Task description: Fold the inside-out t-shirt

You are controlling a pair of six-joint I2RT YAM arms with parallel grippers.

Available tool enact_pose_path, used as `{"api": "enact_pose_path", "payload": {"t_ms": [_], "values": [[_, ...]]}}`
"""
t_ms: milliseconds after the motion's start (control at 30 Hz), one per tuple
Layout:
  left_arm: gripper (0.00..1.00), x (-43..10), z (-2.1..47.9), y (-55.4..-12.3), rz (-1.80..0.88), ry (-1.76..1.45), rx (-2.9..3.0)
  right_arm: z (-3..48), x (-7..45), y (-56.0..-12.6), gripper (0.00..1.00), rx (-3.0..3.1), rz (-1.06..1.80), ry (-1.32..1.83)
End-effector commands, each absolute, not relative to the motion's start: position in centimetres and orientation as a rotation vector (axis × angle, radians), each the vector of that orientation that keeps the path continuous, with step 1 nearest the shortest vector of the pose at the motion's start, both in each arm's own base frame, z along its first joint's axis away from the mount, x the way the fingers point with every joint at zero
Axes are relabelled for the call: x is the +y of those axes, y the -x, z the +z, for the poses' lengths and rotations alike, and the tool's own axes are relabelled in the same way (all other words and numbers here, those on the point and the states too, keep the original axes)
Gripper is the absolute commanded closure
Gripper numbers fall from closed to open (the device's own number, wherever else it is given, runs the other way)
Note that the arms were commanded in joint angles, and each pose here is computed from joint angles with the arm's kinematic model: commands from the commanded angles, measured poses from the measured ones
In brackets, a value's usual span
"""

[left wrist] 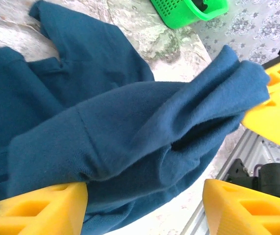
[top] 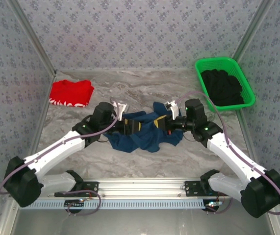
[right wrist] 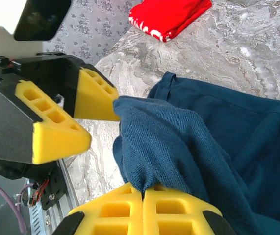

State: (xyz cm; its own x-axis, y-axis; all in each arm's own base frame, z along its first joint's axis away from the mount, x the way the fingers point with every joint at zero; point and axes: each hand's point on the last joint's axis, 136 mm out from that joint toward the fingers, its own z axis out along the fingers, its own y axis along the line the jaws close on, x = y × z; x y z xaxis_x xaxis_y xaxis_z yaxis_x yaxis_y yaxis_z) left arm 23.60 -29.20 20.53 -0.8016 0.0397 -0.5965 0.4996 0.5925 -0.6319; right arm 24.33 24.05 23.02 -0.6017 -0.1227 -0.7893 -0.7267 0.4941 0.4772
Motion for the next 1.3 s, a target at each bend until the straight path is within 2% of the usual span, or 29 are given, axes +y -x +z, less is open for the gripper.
{"api": "enact_pose_path", "payload": {"t_ms": [0, 100, 167, 233, 333, 400, 500, 533, 567, 667, 767, 867, 933, 1000, 1167, 1267], "values": [[0.35, -31.6, 23.5, -24.0, -1.303, -0.424, 2.205, 23.3, 24.2, -24.5, 1.00, 2.016, 1.091, 0.689], [0.36, -31.9, 22.5, -24.6, -1.277, -0.413, 2.238, 23.5, 24.2, -24.4, 1.00, 2.008, 1.088, 0.689], [0.41, -32.1, 22.3, -24.7, -1.279, -0.417, 2.241, 23.6, 24.2, -24.3, 1.00, 2.000, 1.091, 0.691], [0.51, -32.4, 22.2, -25.0, -1.290, -0.418, 2.232, 23.5, 24.2, -24.1, 1.00, 1.995, 1.096, 0.696], [0.73, -33.0, 22.3, -25.1, -1.317, -0.443, 2.214, 23.3, 24.2, -23.9, 1.00, 1.989, 1.100, 0.693], [0.84, -33.4, 22.4, -25.0, -1.340, -0.468, 2.204, 23.4, 24.1, -23.7, 1.00, 1.981, 1.101, 0.685], [0.95, -33.5, 22.6, -24.6, -1.367, -0.507, 2.184, 23.7, 23.9, -23.7, 1.00, 1.968, 1.099, 0.668], [0.96, -33.5, 22.6, -24.5, -1.374, -0.515, 2.182, 23.9, 23.8, -23.7, 1.00, 1.958, 1.101, 0.661], [0.93, -33.5, 22.7, -24.3, -1.379, -0.529, 2.183, 24.0, 23.8, -23.8, 1.00, 1.950, 1.102, 0.657], [0.72, -32.8, 22.1, -24.2, -1.308, -0.554, 2.236, 24.1, 23.9, -23.8, 1.00, 1.945, 1.107, 0.659], [0.58, -31.7, 21.1, -24.0, -1.211, -0.550, 2.299, 23.8, 23.8, -23.7, 1.00, 1.958, 1.104, 0.662], [0.49, -31.4, 20.3, -23.3, -1.204, -0.565, 2.350, 23.8, 23.8, -23.8, 1.00, 1.956, 1.099, 0.660], [0.48, -31.5, 20.0, -23.1, -1.223, -0.560, 2.367, 23.9, 23.8, -23.8, 1.00, 1.954, 1.097, 0.662], [0.55, -31.7, 19.8, -23.0, -1.250, -0.562, 2.365, 23.9, 23.8, -23.8, 1.00, 1.954, 1.094, 0.663], [0.86, -32.2, 20.4, -23.6, -1.281, -0.549, 2.314, 23.6, 23.6, -23.8, 1.00, 1.963, 1.079, 0.665], [0.97, -32.0, 21.7, -24.3, -1.302, -0.530, 2.231, 22.6, 23.3, -23.5, 1.00, 2.000, 1.069, 0.658]]}}
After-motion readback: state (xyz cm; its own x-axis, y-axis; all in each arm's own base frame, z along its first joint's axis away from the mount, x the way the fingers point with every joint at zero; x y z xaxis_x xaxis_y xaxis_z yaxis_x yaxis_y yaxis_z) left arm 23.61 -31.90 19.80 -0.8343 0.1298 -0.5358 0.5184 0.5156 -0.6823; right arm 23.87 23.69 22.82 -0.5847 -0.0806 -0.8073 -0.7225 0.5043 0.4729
